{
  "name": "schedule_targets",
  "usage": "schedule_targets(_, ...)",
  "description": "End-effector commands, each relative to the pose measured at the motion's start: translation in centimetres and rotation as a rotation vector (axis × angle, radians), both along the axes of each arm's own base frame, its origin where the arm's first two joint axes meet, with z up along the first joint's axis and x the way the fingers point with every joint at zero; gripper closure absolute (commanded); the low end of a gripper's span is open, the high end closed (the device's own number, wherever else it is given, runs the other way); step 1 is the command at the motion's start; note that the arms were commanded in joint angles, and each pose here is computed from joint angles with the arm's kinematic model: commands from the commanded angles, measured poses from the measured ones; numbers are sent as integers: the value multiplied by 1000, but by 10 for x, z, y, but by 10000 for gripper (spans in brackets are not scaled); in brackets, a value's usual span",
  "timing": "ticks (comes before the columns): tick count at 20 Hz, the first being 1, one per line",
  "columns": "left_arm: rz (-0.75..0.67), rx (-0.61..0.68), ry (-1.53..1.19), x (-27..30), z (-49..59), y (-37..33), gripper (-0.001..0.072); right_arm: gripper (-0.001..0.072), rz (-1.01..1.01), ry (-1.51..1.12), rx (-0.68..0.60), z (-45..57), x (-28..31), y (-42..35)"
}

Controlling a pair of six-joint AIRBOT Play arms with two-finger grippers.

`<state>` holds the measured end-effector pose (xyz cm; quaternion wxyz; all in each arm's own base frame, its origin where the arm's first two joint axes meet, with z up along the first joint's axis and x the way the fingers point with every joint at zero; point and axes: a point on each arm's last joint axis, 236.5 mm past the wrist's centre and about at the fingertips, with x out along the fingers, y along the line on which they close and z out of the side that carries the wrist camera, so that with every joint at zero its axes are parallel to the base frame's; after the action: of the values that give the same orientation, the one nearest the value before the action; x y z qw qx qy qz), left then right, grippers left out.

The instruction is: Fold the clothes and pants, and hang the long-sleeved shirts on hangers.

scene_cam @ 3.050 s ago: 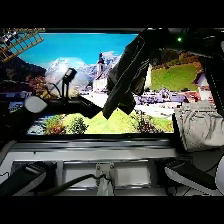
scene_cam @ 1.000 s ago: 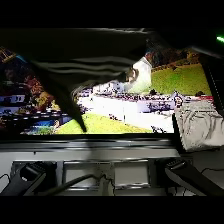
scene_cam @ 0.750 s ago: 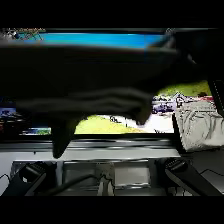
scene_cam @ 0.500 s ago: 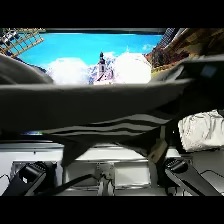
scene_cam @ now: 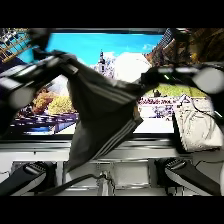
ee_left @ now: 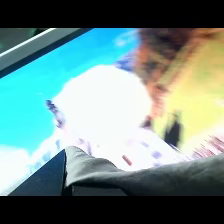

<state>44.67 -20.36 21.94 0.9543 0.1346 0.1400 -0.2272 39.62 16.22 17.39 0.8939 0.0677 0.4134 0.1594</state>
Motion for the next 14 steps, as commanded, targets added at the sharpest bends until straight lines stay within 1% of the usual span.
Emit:
schedule_targets(1,157,-291,61,99,-42,-8,637,83,-250,-15,206,-44,113,-23)
schedule_targets(2,208,-411,107,110,-38,-5,337,87,-270,11,279,-41,123,-22)
schedule_targets(3,238,-473,127,115,-32,1,120,92,-280,14,310,-37,127,-24)
schedule_targets(4,255,-478,131,115,-27,10,106,157,-274,5,288,-35,125,-27)
schedule_targets(5,276,-461,147,111,-26,21,107,184,-259,1,230,-38,122,-34)
schedule_targets(7,336,-392,233,99,-39,49,116,188,-224,59,106,-55,106,-45)
schedule_targets(8,374,-338,308,89,-54,66,120,188,-205,109,43,-67,94,-52)
schedule_targets(9,407,-279,388,76,-70,81,220,189,-185,159,-18,-80,82,-59)
schedule_targets(10,439,-218,481,61,-88,97,393,190,-166,221,-85,-95,68,-68)
schedule_targets(11,466,-179,559,46,-102,108,502,197,-146,286,-141,-110,51,-76)
schedule_targets(12,486,-156,615,33,-113,116,510,197,-142,360,-182,-127,31,-84)
schedule_targets(14,489,-145,651,13,-119,118,510,197,-145,445,-188,-149,-5,-87)
